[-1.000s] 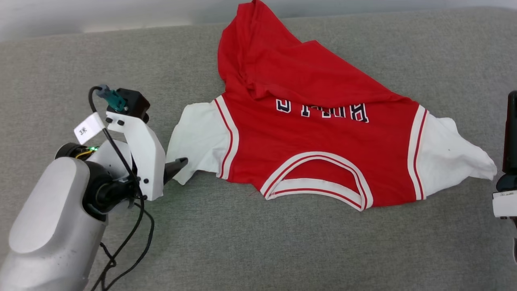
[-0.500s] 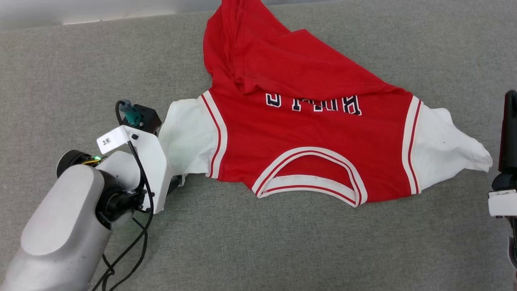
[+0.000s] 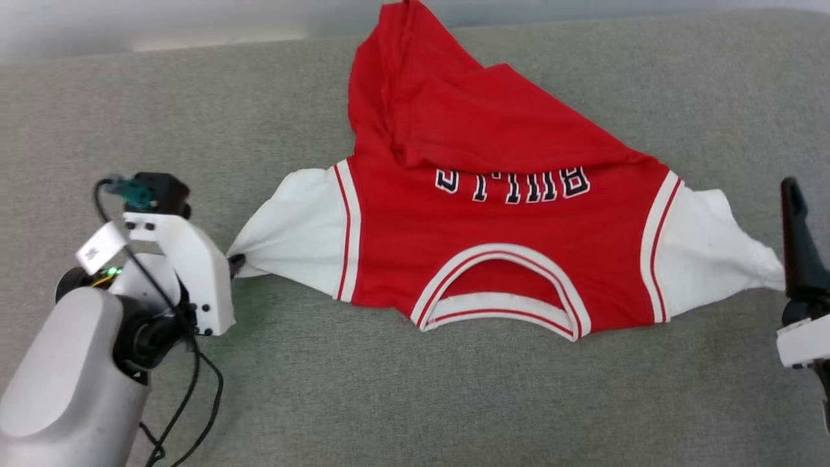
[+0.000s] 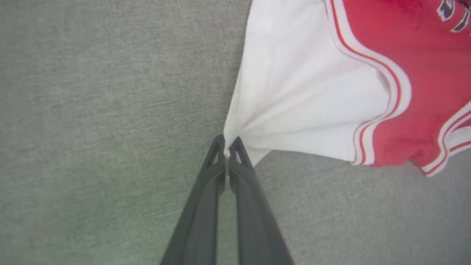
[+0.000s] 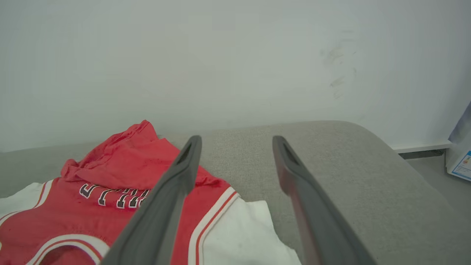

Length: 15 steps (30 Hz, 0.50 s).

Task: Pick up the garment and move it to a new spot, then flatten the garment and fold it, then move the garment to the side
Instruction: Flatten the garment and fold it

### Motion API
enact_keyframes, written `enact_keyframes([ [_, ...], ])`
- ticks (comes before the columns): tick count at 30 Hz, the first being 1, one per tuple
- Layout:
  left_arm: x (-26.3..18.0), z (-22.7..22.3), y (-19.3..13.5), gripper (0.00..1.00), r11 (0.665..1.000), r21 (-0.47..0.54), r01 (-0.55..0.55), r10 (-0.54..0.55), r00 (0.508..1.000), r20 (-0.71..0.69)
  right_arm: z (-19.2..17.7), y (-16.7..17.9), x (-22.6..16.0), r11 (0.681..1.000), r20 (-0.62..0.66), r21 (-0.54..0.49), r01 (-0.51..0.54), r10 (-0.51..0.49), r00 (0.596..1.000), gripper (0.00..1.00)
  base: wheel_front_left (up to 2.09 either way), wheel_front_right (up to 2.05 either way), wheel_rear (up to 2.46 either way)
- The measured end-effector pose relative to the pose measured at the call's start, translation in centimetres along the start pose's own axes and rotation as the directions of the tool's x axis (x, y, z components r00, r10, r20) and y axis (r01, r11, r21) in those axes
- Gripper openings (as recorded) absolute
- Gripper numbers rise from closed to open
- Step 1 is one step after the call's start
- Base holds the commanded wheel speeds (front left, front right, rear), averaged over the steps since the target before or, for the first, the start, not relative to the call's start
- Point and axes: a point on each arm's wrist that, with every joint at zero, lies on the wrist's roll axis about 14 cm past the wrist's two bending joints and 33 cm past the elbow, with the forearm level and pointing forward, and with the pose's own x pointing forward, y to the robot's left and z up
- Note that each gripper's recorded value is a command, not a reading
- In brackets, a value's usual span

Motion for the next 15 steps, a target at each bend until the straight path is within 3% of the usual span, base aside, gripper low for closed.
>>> enact_keyframes([
  [4, -2.4, 1.1, 0.5, 0.0, 0.999, -0.053, -0.005, 0.012, 0.992, 0.123, -1.9, 0.4, -0.6, 0.999, -0.133, -0.037, -0.028, 0.022, 0.991, 1.0, 0.0, 0.0, 0.0],
  [8, -5.0, 0.7, 0.4, 0.0, 0.997, -0.074, -0.009, 0.023, 0.981, 0.192, -4.4, 0.0, -1.9, 0.996, -0.303, -0.083, -0.04, 0.013, 0.953, 1.0, 0.0, 0.0, 0.0],
  [15, -9.1, -0.7, -1.2, 0.0, 0.995, -0.095, 0.013, 0.014, 0.961, 0.276, -8.1, -2.0, -4.4, 0.989, -0.574, -0.147, -0.015, -0.073, 0.815, 1.0, 0.0, 0.0, 0.0],
])
